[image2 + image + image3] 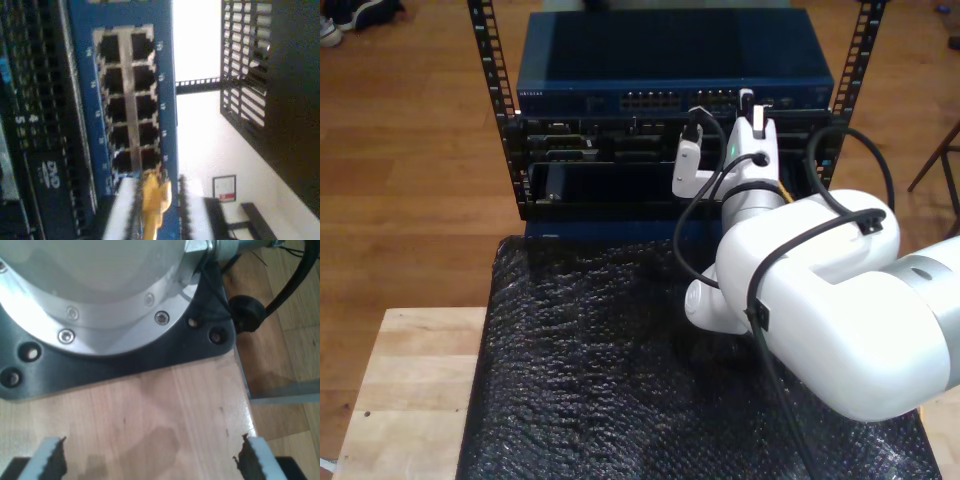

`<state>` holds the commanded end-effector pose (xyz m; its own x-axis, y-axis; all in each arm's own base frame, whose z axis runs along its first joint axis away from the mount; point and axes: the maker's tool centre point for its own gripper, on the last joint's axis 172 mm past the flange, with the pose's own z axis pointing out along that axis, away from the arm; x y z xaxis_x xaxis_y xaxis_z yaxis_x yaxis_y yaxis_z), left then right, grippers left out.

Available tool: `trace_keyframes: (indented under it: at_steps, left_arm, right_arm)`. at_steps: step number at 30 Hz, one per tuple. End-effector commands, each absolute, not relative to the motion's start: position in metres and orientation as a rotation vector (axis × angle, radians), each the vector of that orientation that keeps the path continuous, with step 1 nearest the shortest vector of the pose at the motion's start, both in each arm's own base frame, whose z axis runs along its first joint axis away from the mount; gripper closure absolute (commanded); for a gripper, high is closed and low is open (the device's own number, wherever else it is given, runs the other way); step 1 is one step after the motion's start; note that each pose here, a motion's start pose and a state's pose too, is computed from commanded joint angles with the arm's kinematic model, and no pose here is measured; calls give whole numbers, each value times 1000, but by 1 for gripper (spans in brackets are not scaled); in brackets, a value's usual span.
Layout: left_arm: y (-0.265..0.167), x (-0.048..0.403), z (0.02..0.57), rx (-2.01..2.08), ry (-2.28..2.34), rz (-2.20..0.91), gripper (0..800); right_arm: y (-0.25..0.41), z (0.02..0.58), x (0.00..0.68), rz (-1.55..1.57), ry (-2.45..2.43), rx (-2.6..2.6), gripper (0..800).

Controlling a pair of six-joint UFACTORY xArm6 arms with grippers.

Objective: Grab the cable and plug it in

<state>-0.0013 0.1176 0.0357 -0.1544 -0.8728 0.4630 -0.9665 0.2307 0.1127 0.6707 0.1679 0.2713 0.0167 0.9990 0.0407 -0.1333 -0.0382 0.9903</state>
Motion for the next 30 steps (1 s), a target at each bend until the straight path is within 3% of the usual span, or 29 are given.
trace_keyframes:
  at_steps: [5, 21, 30]
  left_arm:
    - [118, -1, 36, 1690, -2077, 291, 0]
    - [118, -1, 36, 1689, -2079, 291, 0]
    - [118, -1, 36, 1689, -2079, 291, 0]
  right_arm:
    - [171, 270, 668, 1284, 1098, 1146, 467]
    - [162, 283, 636, 1247, 1194, 1210, 405]
    - [167, 282, 633, 1217, 1349, 1344, 252]
